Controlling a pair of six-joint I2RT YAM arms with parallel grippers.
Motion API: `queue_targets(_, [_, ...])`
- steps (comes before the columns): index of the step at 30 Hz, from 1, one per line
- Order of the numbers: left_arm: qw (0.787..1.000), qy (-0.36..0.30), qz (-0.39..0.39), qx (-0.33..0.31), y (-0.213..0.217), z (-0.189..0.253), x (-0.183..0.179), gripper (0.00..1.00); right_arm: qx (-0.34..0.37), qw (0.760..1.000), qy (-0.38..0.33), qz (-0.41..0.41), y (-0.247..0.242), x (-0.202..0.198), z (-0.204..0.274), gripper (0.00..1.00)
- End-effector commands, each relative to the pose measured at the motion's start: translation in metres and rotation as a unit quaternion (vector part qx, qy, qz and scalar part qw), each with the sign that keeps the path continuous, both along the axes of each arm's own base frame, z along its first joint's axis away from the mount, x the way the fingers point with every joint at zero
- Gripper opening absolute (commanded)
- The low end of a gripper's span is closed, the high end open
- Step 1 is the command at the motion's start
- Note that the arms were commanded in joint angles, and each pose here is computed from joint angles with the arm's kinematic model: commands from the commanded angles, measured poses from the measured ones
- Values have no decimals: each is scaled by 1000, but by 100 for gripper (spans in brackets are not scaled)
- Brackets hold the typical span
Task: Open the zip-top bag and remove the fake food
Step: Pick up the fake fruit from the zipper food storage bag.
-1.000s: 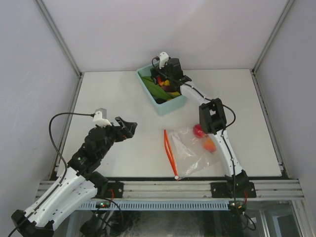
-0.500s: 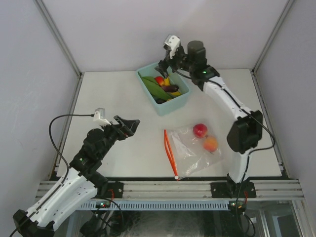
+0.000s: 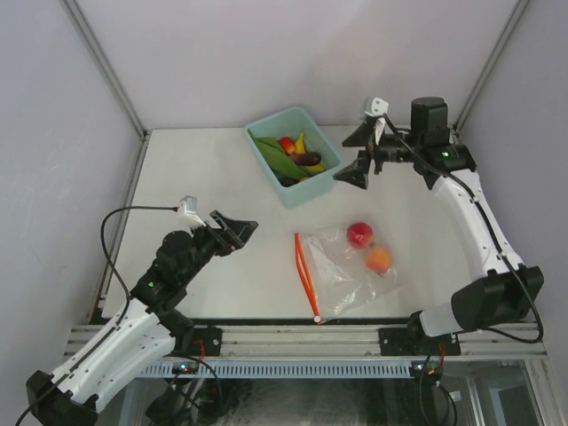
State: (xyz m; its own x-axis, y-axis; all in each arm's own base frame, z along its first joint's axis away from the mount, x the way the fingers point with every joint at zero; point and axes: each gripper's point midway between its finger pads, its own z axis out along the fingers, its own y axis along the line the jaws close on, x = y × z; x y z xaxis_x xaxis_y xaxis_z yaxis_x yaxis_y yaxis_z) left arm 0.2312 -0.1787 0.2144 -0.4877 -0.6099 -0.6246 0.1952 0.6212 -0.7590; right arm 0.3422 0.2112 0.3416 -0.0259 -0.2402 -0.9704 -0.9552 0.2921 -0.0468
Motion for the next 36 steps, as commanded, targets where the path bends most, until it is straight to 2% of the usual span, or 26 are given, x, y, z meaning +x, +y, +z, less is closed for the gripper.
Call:
queue_targets(1, [999,-2,-32,-20,-13,0,-2,84,-15,999,22,34,-31,-59,-9,97])
queue_targets(9, [994,19,-105,-6,-32,-21,-17,67,-47,998,31,-14,-82,-95,-52,97])
queue_targets(14, [991,27,-131,12,-36,-38,-26,63,-61,997,41,-18,-95,-112,-73,96])
queue_targets(21, [989,28,-143,28,-38,-51,-33,63,-55,998,43,-7,-93,-123,-86,95])
queue_targets(30, [987,-47,-148,38,-48,-51,-29,58,-131,988,-20,83,-101,-146,-119,94])
queue_targets(36, [981,-75,-167,63,-62,-48,-33,58,-142,981,-15,131,-103,-151,-135,92])
